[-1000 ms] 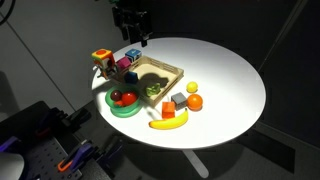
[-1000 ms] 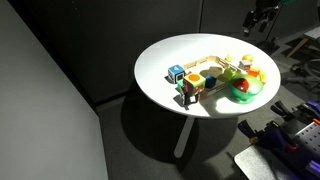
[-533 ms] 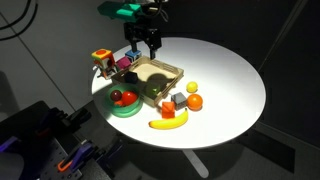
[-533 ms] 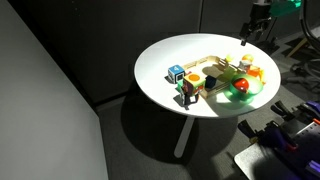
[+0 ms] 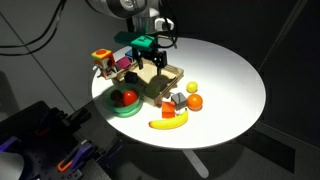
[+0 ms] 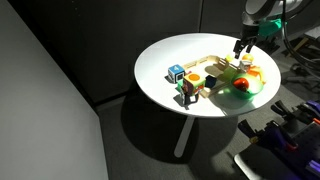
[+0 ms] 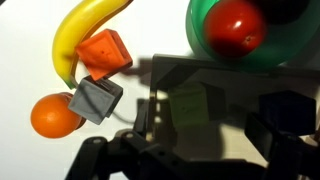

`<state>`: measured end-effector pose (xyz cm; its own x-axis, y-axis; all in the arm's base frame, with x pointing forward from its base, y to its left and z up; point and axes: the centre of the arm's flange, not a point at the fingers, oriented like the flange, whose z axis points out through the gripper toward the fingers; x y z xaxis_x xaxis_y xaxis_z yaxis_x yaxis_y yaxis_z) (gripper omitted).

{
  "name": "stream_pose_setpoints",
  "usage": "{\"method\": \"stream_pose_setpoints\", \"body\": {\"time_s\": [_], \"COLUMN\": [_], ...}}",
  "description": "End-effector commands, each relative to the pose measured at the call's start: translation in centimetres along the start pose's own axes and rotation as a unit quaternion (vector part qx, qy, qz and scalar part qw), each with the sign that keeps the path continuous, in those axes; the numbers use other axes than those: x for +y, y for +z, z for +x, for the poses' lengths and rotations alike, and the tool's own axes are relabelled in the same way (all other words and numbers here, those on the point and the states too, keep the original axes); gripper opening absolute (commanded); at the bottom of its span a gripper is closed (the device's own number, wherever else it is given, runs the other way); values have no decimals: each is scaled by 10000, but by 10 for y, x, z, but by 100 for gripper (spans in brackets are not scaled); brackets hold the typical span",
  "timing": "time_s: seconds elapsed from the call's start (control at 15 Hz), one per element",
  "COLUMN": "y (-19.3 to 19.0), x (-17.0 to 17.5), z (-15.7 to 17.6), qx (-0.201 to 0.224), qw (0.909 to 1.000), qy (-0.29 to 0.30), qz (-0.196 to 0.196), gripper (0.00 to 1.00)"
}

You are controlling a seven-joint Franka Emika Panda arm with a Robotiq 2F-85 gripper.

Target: Pick up the lime green block from the tray and put it on the gray block

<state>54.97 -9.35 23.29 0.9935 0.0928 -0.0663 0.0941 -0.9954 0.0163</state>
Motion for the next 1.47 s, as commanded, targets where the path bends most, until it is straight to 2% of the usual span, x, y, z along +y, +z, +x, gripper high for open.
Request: {"method": "stream_pose_setpoints", "body": {"time_s": [0.0,0.8,1.4], "y": [20,62,92], "x": [8,-7,-16], "z": [19,56,64], "qx": [-9,-222,-393], "qw": [9998,9992,9978], "qy": [-212,-337,-508], "qz": [28,-52,-134], "gripper": [100,100,100]}}
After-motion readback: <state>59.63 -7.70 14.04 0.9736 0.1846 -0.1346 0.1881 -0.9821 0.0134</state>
